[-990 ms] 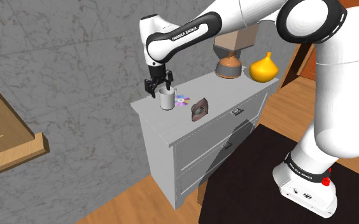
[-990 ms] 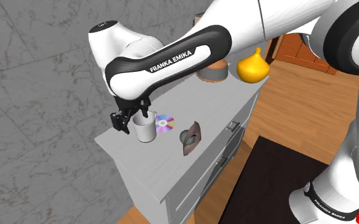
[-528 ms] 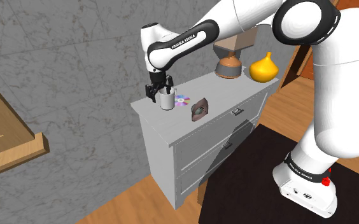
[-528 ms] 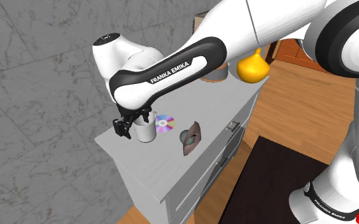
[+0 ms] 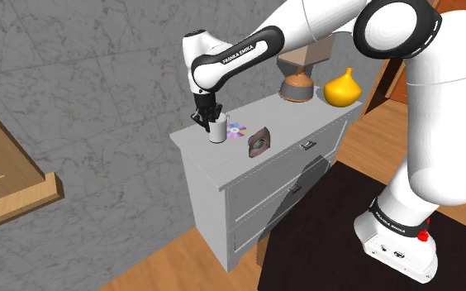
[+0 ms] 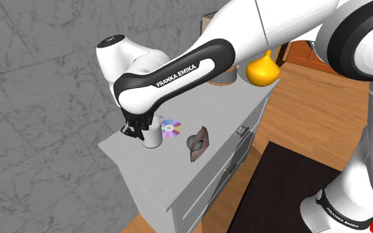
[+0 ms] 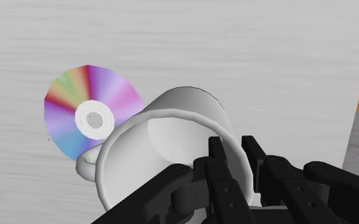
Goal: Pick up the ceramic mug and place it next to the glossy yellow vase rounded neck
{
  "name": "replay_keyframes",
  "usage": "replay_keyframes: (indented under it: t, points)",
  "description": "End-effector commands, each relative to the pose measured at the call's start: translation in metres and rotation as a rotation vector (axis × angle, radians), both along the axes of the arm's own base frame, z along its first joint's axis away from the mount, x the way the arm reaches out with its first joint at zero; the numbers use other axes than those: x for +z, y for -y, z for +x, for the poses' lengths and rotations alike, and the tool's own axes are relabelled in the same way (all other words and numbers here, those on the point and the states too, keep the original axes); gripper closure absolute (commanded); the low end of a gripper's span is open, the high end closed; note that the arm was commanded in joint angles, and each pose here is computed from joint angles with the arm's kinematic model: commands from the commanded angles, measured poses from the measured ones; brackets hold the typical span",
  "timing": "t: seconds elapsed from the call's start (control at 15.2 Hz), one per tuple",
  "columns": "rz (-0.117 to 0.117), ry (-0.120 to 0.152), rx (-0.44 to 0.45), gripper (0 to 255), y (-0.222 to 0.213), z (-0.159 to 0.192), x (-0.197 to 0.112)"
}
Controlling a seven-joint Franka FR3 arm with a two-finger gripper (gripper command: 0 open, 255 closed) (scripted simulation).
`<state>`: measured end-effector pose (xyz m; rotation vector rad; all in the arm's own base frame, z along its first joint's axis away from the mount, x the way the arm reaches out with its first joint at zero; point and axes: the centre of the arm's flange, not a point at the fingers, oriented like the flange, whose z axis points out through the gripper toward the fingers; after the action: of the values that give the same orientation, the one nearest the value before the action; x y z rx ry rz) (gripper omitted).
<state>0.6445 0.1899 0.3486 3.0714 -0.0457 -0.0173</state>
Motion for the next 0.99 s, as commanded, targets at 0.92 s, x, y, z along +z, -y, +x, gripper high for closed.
replay_keyframes:
  t: [0.92]
  points:
    - [0.0, 0.0, 0.0, 255, 0.0, 0.0, 0.042]
